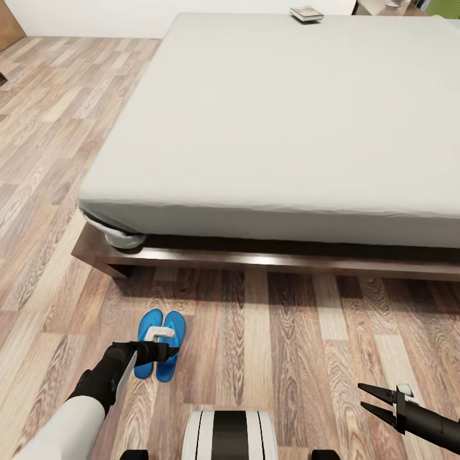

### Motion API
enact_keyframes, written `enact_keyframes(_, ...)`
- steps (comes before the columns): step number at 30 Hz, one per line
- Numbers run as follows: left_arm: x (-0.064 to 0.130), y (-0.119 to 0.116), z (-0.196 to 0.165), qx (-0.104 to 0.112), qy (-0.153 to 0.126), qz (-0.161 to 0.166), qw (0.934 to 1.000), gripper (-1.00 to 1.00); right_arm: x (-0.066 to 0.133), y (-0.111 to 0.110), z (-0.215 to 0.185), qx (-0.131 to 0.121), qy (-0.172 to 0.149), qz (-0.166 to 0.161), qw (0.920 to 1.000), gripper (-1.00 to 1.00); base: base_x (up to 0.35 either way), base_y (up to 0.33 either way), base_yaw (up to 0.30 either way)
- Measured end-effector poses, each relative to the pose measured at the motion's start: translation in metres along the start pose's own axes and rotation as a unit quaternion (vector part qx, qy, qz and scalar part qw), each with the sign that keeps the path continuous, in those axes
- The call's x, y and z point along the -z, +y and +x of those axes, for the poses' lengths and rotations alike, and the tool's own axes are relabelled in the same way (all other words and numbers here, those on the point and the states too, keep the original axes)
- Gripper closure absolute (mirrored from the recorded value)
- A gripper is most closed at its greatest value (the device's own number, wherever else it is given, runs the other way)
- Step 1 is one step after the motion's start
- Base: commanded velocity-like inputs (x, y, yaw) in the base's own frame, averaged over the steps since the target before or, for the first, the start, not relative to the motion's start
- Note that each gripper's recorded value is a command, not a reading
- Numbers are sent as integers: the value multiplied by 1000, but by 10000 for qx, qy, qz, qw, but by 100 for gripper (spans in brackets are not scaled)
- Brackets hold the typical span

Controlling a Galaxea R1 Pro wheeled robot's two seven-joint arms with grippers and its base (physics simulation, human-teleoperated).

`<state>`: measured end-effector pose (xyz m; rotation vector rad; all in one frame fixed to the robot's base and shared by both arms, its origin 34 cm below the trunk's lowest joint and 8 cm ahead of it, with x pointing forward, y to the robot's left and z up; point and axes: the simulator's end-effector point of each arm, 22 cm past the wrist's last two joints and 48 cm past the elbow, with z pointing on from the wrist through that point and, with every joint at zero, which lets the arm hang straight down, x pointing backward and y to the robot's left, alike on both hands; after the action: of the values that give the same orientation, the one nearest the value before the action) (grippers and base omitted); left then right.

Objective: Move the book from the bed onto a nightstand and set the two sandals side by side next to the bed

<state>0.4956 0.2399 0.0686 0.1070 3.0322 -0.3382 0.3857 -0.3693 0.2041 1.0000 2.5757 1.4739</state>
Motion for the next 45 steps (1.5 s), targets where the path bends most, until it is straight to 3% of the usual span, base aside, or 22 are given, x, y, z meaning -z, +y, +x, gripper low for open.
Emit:
enact_keyframes(11, 24, 18, -19, 21, -213, -35, 9998, -100, 4, 19, -6, 174, -78, -126, 9997, -100, 0, 0, 0)
enact_keyframes(23, 56, 10, -39, -32, -468, 620, 9970, -100, 8, 38, -10, 371, -153, -254, 9989, -100, 0, 0, 0)
enact_keyframes(31, 80, 25, -47, 10, -613, 793, 9950, -100, 12, 51, -13, 515, -216, -338, 9979, -100, 0, 0, 0)
enact_keyframes(45, 115, 24, -63, 206, -916, 1197, 9884, -100, 19, 71, -16, 761, -286, -417, 9958, -100, 0, 0, 0)
